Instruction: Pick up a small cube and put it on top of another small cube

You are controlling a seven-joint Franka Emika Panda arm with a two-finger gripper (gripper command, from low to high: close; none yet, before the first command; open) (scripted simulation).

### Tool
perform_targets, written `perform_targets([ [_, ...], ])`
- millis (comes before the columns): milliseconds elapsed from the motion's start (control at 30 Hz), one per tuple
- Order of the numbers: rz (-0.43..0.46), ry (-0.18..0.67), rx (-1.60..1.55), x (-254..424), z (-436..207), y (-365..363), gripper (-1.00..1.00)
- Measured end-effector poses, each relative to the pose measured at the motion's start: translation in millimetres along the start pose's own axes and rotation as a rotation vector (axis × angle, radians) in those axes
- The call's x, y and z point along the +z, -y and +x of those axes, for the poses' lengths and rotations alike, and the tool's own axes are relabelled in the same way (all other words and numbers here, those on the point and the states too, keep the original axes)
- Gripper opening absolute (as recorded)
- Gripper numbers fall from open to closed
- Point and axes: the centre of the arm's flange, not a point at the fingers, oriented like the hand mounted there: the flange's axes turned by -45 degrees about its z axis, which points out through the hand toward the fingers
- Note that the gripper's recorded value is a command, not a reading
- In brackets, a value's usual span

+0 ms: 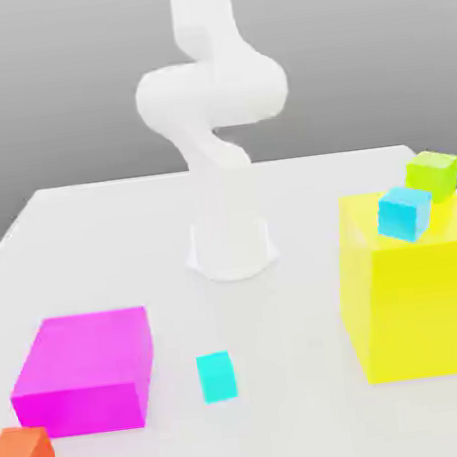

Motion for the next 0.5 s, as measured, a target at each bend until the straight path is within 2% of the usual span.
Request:
perform_targets([
  [233, 0.049, 0.181, 0.033, 125, -12, -63, 0.0],
  [500, 0.056, 0.368, 0.077, 250, -68, -136, 0.0],
])
